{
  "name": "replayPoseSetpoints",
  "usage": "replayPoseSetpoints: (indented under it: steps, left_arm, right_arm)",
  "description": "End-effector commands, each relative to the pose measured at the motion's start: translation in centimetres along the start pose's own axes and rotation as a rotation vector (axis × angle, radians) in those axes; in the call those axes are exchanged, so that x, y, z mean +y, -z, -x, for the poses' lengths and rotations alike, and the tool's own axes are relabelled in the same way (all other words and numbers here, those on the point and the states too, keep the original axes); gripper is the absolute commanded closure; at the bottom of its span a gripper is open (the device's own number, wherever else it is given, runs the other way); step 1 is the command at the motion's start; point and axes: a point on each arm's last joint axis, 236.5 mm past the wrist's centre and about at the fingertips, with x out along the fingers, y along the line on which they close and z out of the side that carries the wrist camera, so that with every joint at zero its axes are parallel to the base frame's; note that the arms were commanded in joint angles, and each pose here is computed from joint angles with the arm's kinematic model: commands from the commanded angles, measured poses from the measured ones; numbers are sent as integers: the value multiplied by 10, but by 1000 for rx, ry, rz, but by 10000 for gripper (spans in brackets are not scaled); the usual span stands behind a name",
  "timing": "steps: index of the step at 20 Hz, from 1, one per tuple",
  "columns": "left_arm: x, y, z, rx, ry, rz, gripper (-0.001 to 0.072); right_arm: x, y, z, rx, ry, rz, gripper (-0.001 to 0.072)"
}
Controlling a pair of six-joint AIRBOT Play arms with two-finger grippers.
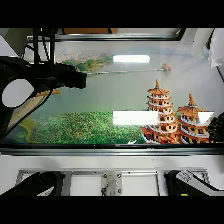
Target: Fold the clothes and pants, and hang the long-sleeved shirts on hangers.
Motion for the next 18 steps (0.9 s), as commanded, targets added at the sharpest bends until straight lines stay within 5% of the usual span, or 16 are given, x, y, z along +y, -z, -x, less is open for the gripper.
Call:
replayPoseSetpoints:
  steps: [1, 7, 11, 13, 18]
  left_arm:
    - [-1, 0, 0, 1, 3, -1, 689]
    - [-1, -1, -2, -1, 2, -2, 689]
    - [-6, 2, -19, 21, 1, 2, 689]
    - [-8, 7, -32, 50, -5, 21, 689]
    - [-39, 20, -50, 146, 209, 97, 689]
  right_arm:
    - [8, -8, 4, -5, -32, -1, 173]
    - [60, -82, 56, -78, -255, 15, 202]
    - [164, -81, 134, 21, -758, 9, 202]
    - [207, -74, 172, 102, -979, -172, 201]
    - [330, -22, 306, 338, -1479, -392, 202]
